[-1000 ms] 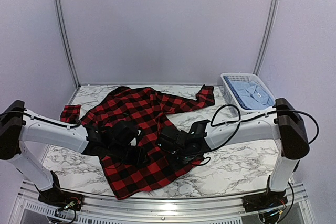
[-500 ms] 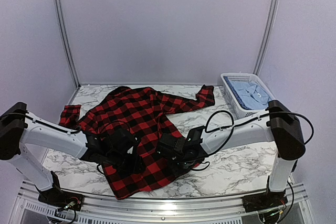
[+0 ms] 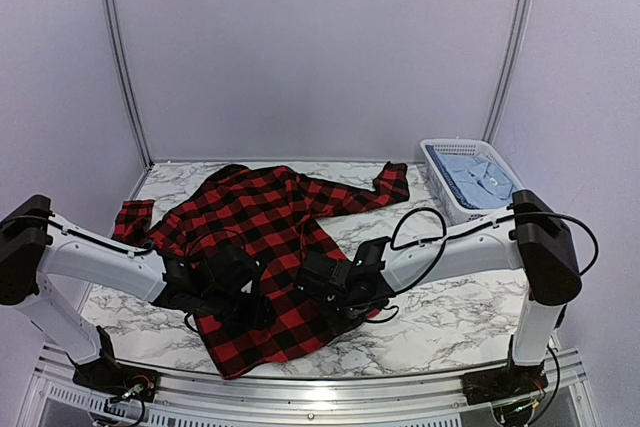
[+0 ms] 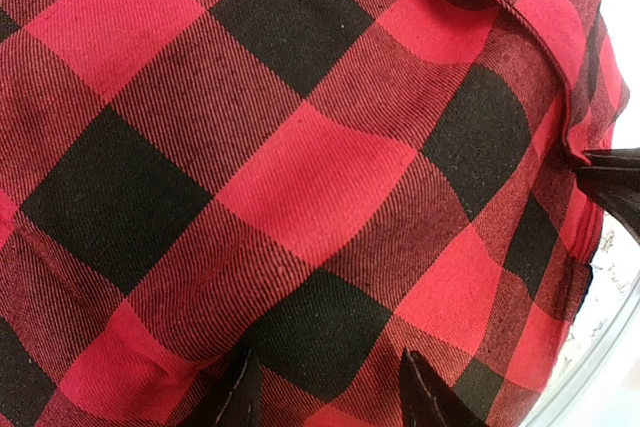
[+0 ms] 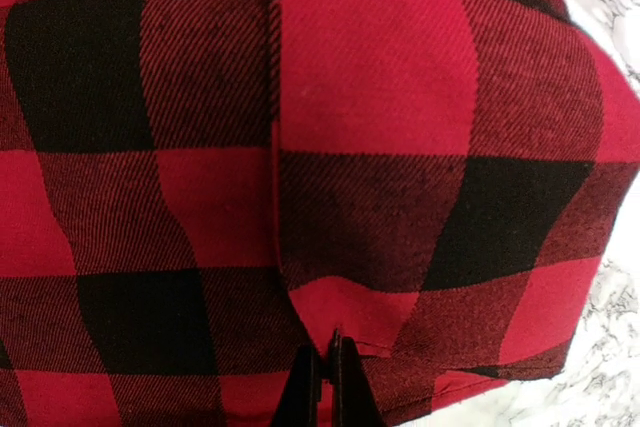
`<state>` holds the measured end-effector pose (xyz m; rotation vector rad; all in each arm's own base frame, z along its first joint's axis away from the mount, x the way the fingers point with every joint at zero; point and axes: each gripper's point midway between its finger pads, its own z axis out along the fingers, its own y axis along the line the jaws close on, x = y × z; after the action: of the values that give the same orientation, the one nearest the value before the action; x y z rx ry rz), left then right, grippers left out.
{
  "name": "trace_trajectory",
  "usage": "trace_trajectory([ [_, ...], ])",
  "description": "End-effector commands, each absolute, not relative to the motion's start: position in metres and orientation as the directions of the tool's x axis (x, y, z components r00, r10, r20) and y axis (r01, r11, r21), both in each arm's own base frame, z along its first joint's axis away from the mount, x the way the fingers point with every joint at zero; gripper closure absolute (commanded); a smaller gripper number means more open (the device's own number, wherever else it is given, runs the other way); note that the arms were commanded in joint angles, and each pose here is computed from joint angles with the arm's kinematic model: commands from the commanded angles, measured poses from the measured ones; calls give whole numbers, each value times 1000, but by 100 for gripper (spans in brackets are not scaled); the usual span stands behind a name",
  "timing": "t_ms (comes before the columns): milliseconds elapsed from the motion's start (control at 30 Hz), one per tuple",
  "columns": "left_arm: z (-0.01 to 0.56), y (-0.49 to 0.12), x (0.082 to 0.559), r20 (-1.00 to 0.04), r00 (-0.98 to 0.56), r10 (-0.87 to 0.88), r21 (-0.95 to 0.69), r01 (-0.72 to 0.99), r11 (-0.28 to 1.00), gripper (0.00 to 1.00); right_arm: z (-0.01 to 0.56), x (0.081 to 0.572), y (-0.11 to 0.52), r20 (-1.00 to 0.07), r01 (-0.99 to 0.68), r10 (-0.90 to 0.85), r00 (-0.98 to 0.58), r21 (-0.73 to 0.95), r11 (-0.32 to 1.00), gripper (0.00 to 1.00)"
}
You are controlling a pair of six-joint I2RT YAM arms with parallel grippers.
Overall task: Fold and stack the long sleeve shirts
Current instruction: Flatten out the square-folded shirt at the center of the board.
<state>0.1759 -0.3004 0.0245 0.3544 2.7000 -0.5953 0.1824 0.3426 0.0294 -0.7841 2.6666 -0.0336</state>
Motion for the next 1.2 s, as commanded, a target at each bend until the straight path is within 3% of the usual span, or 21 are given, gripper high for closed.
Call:
trace_trajectory([
  [0,-4,-262,162,-307,-930,202,-225,277,934,51,62,194,348,-391,-488,-494,-776,-124,864,100],
  [267,1,-262,163,-311,-928,204,-221,280,934,51,88,215,313,-404,-412,-439,-802,-158,897,100],
  [567,11,-265,162,-322,-919,226,-232,309,922,51,67,260,206,-387,-184,-262,-884,-228,956,100],
  [700,13,-261,159,-313,-920,237,-228,315,921,51,52,262,169,-366,-107,-188,-911,-231,967,100],
  [900,9,-245,146,-278,-932,235,-226,301,927,51,56,251,164,-375,-94,-152,-915,-168,981,100],
  [1100,-1,-222,131,-239,-945,222,-207,273,939,51,107,281,192,-508,-122,-143,-849,-76,990,63],
  [1167,-3,-217,128,-232,-949,212,-209,261,942,51,121,303,204,-544,-136,-144,-827,-56,989,61],
])
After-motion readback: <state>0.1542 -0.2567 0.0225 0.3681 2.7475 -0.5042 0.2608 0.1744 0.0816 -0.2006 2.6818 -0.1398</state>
